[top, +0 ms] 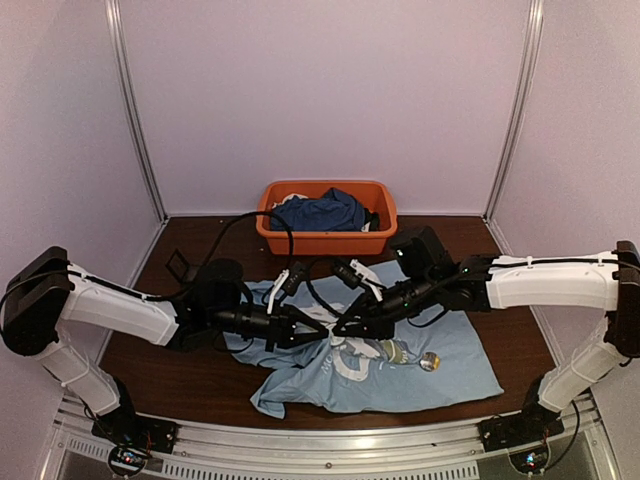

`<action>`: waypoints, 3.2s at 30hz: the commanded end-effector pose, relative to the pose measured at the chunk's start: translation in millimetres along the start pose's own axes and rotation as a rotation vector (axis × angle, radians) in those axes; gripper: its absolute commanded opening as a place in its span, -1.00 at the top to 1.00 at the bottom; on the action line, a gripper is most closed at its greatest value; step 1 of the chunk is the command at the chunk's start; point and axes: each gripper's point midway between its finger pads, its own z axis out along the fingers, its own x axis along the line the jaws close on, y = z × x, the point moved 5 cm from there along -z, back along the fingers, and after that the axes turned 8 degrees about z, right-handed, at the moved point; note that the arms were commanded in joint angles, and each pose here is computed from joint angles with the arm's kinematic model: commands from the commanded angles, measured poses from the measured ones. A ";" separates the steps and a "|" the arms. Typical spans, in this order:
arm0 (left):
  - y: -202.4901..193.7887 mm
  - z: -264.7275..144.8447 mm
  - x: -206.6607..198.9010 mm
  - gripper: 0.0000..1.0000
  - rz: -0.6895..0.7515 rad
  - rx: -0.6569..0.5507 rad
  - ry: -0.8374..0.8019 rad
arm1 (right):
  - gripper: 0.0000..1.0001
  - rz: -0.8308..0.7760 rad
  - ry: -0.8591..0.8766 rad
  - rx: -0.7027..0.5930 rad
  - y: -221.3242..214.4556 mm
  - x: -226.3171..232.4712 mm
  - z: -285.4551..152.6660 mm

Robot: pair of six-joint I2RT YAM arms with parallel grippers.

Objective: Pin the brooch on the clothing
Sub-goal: Pin the brooch onto the flattened clothing.

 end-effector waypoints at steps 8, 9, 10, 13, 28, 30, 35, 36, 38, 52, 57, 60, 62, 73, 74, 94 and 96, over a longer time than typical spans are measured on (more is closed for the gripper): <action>11.1 0.5 -7.0 1.00 0.061 -0.040 -0.027 | 0.91 -0.036 0.018 -0.052 11.0 12.1 -11.6; 10.7 0.7 -7.1 1.00 0.062 -0.038 -0.028 | 0.91 -0.035 0.019 -0.051 10.9 12.1 -11.9; 11.1 0.6 -7.2 1.00 0.062 -0.040 -0.029 | 0.85 -0.033 0.018 -0.052 10.9 11.9 -12.3; 11.0 0.4 -7.7 1.00 0.063 -0.041 -0.030 | 0.60 -0.022 0.012 -0.056 11.2 10.2 -14.0; 15.6 -0.7 -10.6 1.00 0.076 -0.047 -0.034 | 0.56 -0.008 0.014 -0.041 6.5 6.6 -12.0; 16.3 -0.5 -10.8 1.00 0.079 -0.046 -0.034 | 0.57 -0.008 0.011 -0.038 6.1 6.1 -12.0; 19.0 -0.4 -11.3 1.00 0.081 -0.048 -0.034 | 0.55 -0.004 -0.007 -0.022 3.5 2.4 -10.1; 19.6 -0.4 -11.8 1.00 0.081 -0.047 -0.036 | 0.55 -0.004 -0.008 -0.017 3.3 1.8 -9.6; 20.4 -1.1 -12.8 1.00 0.085 -0.049 -0.035 | 0.55 0.000 -0.012 -0.009 1.7 -0.1 -7.6; 19.4 -1.2 -13.9 1.00 0.093 -0.054 -0.046 | 0.86 0.006 -0.024 -0.005 -0.4 -3.6 -6.1; 20.3 -0.3 -14.0 1.00 0.091 -0.058 -0.052 | 1.00 0.008 -0.017 0.004 -0.8 -3.2 -5.3; 23.3 0.0 -14.6 1.00 0.093 -0.062 -0.051 | 1.00 0.007 -0.017 -0.001 0.3 -2.5 -6.9; 25.2 0.0 -15.0 1.00 0.095 -0.064 -0.050 | 1.00 0.007 -0.018 -0.011 2.1 -1.8 -8.5; 24.5 1.7 -12.8 0.31 0.107 -0.028 -0.036 | 1.00 0.010 -0.050 -0.036 7.2 -3.1 -15.2; 23.5 1.8 -12.4 0.31 0.110 -0.022 -0.035 | 1.00 0.009 -0.044 -0.037 7.3 -2.3 -15.4; 29.1 3.4 -15.5 0.23 0.454 0.175 -0.012 | 1.00 0.035 0.087 0.018 3.5 9.9 -10.5; 27.2 6.6 -15.6 0.20 0.475 0.196 -0.036 | 1.00 0.032 0.092 0.013 5.4 12.0 -12.2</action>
